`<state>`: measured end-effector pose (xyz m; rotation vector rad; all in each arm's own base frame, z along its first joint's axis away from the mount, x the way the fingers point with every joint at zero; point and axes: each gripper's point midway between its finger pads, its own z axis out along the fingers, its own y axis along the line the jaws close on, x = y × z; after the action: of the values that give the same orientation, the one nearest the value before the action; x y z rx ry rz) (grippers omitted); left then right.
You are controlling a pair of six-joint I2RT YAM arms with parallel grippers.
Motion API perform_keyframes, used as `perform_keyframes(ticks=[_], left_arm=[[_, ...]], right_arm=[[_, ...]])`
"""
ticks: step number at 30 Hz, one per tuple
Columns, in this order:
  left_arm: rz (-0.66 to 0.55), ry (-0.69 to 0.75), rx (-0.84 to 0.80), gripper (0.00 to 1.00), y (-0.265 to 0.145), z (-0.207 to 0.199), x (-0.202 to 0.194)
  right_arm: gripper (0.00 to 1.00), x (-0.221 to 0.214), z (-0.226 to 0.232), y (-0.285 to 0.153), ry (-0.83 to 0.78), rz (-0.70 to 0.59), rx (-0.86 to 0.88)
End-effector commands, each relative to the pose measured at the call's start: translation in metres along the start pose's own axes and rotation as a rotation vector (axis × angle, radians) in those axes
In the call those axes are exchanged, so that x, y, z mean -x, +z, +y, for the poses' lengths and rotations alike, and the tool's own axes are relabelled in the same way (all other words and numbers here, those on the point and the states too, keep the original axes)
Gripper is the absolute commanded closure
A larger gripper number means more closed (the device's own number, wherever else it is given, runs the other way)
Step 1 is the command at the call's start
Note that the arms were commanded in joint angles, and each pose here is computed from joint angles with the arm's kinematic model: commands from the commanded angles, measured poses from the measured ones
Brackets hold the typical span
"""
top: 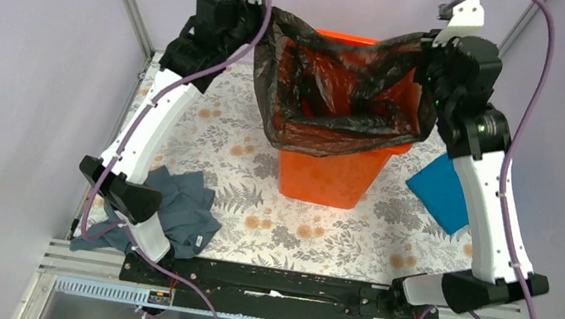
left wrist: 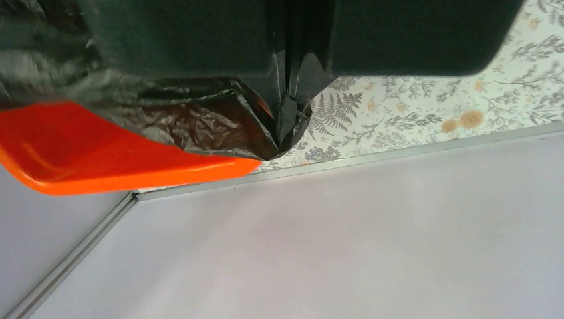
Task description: Put the trash bags into the trash bin
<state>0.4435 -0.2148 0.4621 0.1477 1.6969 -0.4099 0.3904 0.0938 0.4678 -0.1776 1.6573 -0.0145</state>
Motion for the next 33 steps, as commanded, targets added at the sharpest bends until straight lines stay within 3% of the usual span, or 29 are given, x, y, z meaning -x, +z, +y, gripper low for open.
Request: perform_keyframes(ticks=[1,10,13,18,22,27,33], left_arm=[[-0.069,-0.154,-0.135,1.0,0.007,0.004,0.023],[0.05,-0.246,-0.18,1.0,0.045,0.021,-0.026],[0.086,-0.275,-0.213,1.0,0.053,0.019,-0.042],[0.109,-0.299,-0.282,1.0,0.053,0.009,-0.049],[0.096,-0.281,-0.309,0.99,0.041,0.004,-0.043],[0.043,-0.259,-0.318,0.93,0.019,0.001,-0.024],[0.008,-0.237,-0.34,0.9,0.003,-0.004,-0.009]], right_arm=[[0.96,-0.005,-0.031,0.02,0.174,0.046,-0.006],[0.92,-0.071,-0.056,0.062,0.306,0.269,0.038],[0.8,-0.084,-0.054,0.063,0.301,0.304,0.059],[0.44,-0.074,-0.035,0.041,0.29,0.299,0.174],[0.23,-0.059,-0.023,0.015,0.24,0.263,0.261],[0.07,-0.042,-0.03,0.009,0.162,0.173,0.25],[0.0,-0.012,-0.016,0.012,0.13,0.059,0.355]])
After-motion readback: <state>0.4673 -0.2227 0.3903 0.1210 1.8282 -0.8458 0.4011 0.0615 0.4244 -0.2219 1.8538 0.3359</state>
